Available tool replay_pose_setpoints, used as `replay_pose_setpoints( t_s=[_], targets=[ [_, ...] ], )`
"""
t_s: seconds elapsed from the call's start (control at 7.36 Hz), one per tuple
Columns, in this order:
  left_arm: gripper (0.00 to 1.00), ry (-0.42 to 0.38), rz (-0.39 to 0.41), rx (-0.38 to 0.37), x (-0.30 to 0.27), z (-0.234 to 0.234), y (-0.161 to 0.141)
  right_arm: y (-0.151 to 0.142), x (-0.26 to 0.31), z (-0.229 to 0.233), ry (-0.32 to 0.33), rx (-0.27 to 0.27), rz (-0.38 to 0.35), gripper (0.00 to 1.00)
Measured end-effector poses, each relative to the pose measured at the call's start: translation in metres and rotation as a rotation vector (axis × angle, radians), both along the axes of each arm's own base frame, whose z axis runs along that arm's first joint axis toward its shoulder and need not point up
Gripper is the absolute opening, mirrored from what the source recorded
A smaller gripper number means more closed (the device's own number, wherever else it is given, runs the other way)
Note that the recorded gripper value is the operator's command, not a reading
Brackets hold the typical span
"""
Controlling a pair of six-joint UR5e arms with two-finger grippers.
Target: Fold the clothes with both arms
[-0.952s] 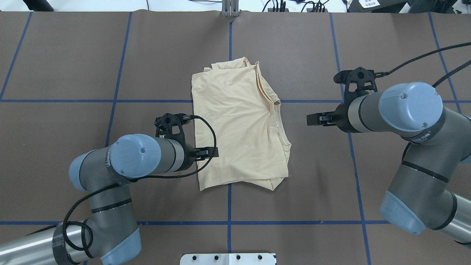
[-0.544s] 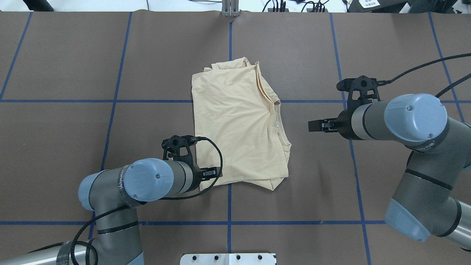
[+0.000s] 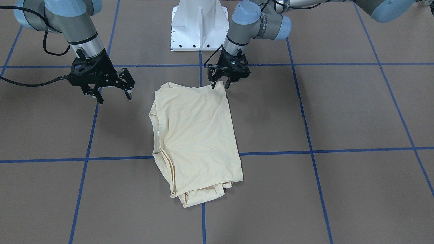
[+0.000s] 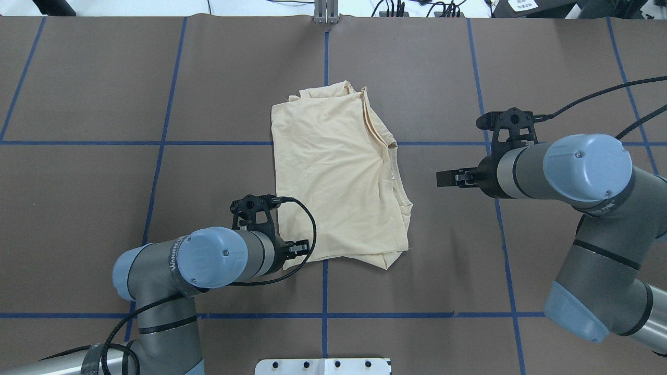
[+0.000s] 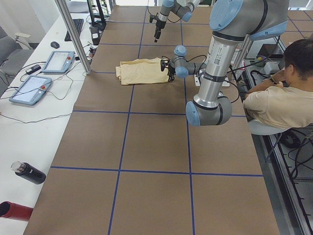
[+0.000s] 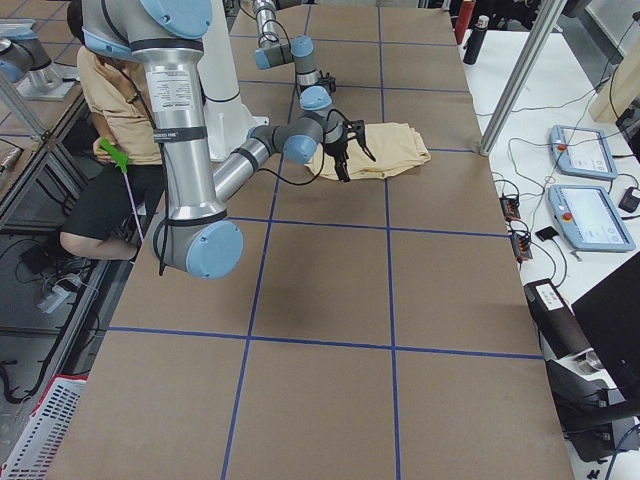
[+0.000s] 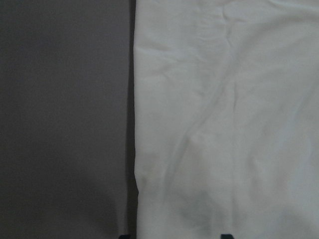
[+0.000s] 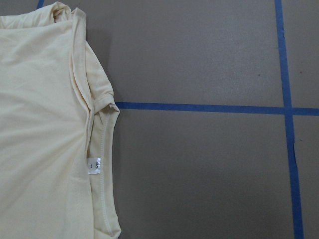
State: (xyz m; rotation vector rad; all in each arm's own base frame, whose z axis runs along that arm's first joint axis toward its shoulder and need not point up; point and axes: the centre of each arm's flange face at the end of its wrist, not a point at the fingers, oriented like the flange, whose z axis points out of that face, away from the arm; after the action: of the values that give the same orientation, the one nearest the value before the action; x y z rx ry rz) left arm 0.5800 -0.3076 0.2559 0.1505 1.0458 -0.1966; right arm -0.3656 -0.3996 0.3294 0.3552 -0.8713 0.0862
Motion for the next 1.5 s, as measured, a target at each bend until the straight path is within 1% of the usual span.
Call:
replay_pose_setpoints(
  t_s=[0.27, 0.41, 0.68, 0.82, 1.22, 1.36, 1.5],
  targets=[
    [0.63, -0.003, 0.013, -0.001, 0.004, 0.001, 0.007, 0.001, -0.001, 0.001, 0.002, 0.000, -0.001, 1.00],
    [0.54, -0.004, 0.016, -0.001, 0.005, 0.002, 0.009, 0.001, -0.002, 0.000, 0.002, 0.000, -0.002, 1.00],
    [0.07, -0.005, 0.017, -0.001, 0.006, 0.002, 0.010, 0.001, -0.003, -0.001, 0.001, 0.001, -0.004, 1.00],
    [0.00, -0.006, 0.017, -0.002, 0.006, 0.003, 0.010, 0.001, -0.004, -0.002, -0.001, 0.002, -0.004, 1.00],
    [0.00, -0.015, 0.017, -0.002, 0.003, 0.006, 0.009, 0.003, -0.007, -0.004, 0.000, 0.008, -0.006, 1.00],
    [0.00, -0.022, 0.016, 0.000, -0.002, 0.003, 0.008, 0.007, -0.012, -0.005, -0.002, 0.000, -0.006, 1.00],
    [0.00, -0.031, 0.016, 0.001, -0.012, -0.003, 0.010, 0.014, -0.020, -0.007, -0.011, -0.027, 0.006, 1.00]
  ],
)
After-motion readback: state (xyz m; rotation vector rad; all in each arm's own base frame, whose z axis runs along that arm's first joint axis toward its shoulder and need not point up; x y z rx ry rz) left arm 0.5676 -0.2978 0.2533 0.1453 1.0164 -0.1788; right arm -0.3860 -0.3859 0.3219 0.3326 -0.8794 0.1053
